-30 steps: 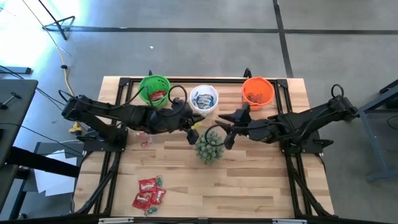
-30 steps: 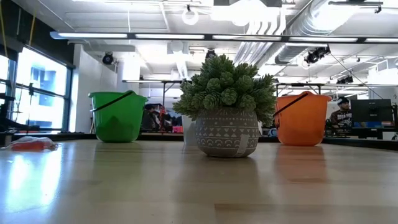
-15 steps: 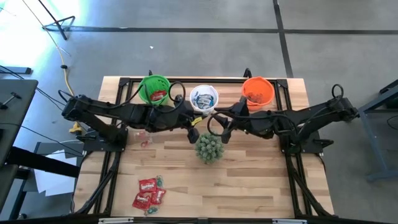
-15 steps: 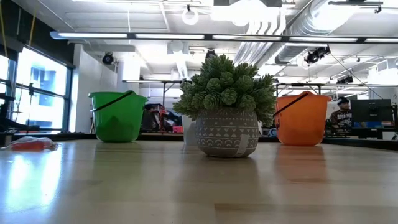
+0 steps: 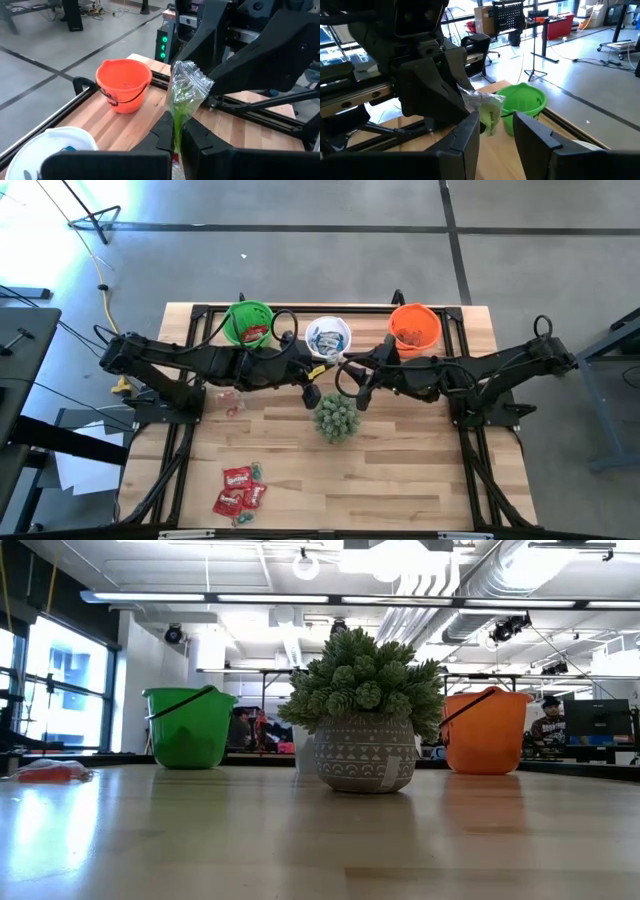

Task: Sort candy
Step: Put the transparent candy into the orange bucket

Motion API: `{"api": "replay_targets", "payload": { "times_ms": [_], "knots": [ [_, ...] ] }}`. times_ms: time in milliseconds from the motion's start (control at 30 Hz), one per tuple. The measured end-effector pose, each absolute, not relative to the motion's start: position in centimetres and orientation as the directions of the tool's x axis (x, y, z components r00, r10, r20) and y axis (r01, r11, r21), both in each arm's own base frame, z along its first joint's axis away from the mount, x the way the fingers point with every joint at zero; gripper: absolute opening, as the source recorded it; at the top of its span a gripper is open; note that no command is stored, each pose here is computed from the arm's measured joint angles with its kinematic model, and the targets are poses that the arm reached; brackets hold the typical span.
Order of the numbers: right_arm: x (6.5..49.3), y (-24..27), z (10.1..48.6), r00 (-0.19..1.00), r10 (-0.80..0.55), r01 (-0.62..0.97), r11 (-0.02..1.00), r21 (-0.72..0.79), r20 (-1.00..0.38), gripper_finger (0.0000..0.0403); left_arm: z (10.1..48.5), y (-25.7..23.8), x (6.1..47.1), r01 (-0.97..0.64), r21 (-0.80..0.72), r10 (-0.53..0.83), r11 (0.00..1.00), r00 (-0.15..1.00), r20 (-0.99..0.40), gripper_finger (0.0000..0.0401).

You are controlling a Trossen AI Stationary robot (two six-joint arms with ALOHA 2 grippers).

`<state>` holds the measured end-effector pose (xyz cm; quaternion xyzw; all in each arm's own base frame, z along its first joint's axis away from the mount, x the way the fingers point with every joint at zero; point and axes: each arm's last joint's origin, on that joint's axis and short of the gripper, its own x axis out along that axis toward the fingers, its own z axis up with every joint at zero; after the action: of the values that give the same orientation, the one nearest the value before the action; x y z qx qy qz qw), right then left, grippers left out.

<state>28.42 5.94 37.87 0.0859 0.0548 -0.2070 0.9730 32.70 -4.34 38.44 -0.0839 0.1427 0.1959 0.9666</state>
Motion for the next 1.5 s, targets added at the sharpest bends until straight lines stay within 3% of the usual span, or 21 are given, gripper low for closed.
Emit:
{"api": "replay_targets", "payload": {
  "times_ms": [700, 800, 933, 1500],
  "knots": [
    [30.1, 5.4, 37.4, 0.932, -0.345, 0.358, 0.922, 0.149, -0.110, 0.0111, 38.3, -4.5, 33.2, -0.361, -0.132, 0.311, 0.923, 0.903, -0.296, 0.0000],
    [30.1, 5.4, 37.4, 0.932, -0.345, 0.359, 0.921, 0.150, -0.110, 0.0086, 38.3, -4.5, 33.2, -0.360, -0.132, 0.310, 0.923, 0.903, -0.297, 0.0000],
    [30.1, 5.4, 37.4, 0.928, -0.356, 0.368, 0.921, 0.129, -0.108, 0.0023, 38.4, -4.5, 33.2, -0.352, -0.095, 0.312, 0.931, 0.904, -0.292, 0.0003],
    [30.2, 4.9, 37.4, 0.912, -0.396, 0.407, 0.905, 0.121, -0.109, 0.0003, 38.4, -4.0, 33.3, -0.366, -0.003, 0.350, 0.931, 0.892, -0.287, 0.0088]
  ]
}}
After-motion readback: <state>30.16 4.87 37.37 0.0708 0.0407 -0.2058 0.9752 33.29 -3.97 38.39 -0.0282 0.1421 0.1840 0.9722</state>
